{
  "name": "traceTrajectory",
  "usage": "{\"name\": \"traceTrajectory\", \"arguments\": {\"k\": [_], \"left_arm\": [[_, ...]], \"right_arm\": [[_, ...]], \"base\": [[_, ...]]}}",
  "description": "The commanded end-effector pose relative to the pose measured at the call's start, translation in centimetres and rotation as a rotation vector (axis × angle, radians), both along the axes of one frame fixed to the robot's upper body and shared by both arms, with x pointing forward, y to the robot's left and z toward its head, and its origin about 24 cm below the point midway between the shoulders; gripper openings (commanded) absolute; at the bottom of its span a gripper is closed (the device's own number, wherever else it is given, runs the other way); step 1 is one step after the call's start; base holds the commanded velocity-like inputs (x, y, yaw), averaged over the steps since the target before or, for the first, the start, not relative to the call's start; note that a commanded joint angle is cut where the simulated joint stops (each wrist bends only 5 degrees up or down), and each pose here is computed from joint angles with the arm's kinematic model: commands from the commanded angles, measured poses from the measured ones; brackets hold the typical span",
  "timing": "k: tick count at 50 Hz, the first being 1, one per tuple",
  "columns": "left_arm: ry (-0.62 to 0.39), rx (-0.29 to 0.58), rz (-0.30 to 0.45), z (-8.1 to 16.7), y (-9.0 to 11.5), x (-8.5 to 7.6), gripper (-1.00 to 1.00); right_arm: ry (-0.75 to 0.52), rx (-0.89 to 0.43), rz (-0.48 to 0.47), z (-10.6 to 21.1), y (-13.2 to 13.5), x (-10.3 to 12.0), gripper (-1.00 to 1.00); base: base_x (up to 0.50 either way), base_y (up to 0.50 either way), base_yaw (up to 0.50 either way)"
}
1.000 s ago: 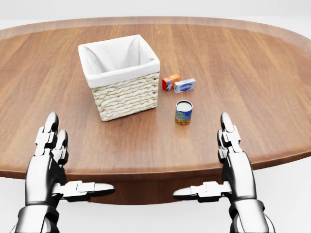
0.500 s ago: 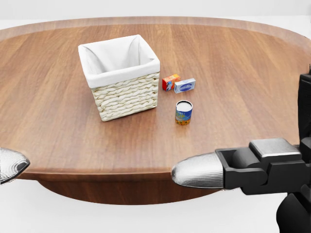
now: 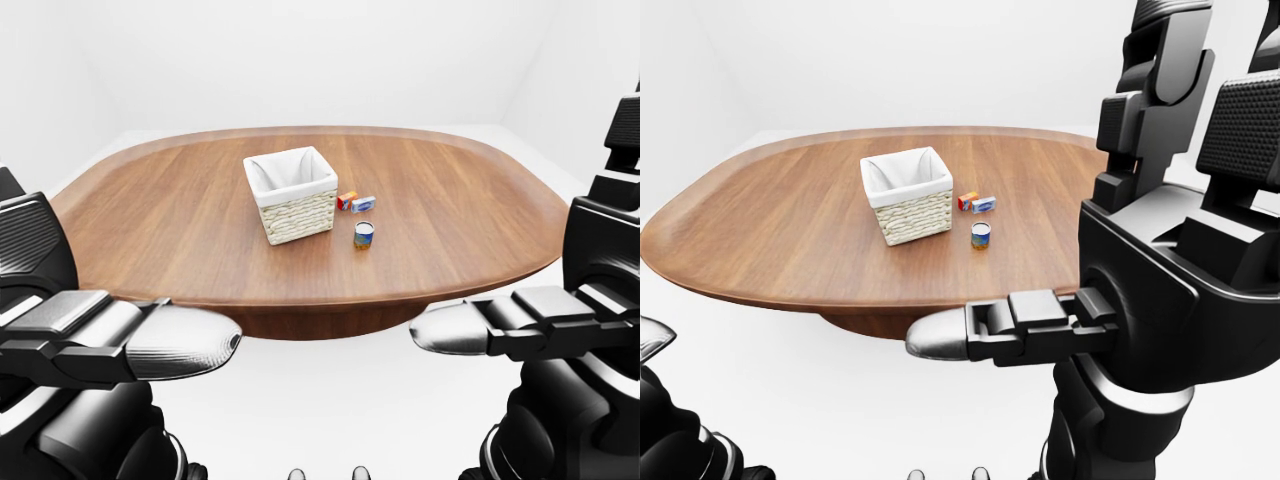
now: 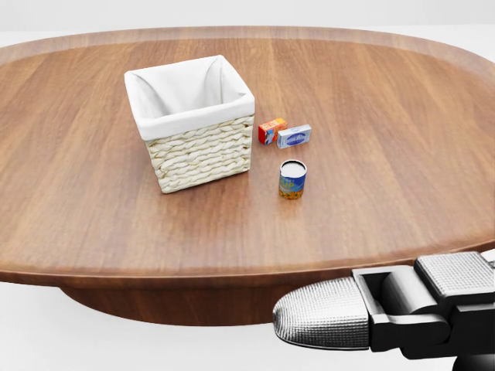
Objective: Pick up the alphabet soup and put it in the basket.
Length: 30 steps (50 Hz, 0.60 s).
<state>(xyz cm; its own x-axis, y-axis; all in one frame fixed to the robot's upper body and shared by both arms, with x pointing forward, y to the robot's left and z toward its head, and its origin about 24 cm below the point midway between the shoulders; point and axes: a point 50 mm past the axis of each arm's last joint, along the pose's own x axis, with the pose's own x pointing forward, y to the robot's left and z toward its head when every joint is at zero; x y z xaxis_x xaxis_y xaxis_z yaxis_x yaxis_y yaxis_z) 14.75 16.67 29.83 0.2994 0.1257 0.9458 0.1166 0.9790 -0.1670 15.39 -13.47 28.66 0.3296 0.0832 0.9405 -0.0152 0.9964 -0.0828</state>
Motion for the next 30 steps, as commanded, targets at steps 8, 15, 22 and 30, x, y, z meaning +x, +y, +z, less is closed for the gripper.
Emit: {"name": "traceTrajectory", "arguments": {"k": [8, 15, 22, 30], "left_arm": [[-0.014, 0.006, 0.006, 0.1, 0.0, -0.2, 1.00], [-0.014, 0.007, 0.006, 0.1, 0.0, -0.2, 1.00], [-0.022, -0.004, -0.003, 0.2, 0.1, -0.3, 1.00], [-0.016, -0.026, -0.025, 0.3, 0.2, -0.2, 1.00]], "right_arm": [[-0.006, -0.004, -0.002, 0.0, 0.0, -0.2, 1.00], [-0.006, -0.004, -0.002, 0.0, 0.0, -0.2, 1.00], [0.028, -0.007, 0.002, -0.4, 0.1, 0.0, 1.00], [0.031, 0.040, 0.002, -0.4, -0.6, 0.2, 1.00]], "base": [[0.00, 0.00, 0.00], [0.00, 0.00, 0.00], [0.00, 0.00, 0.00], [0.37, 0.00, 0.00]]}}
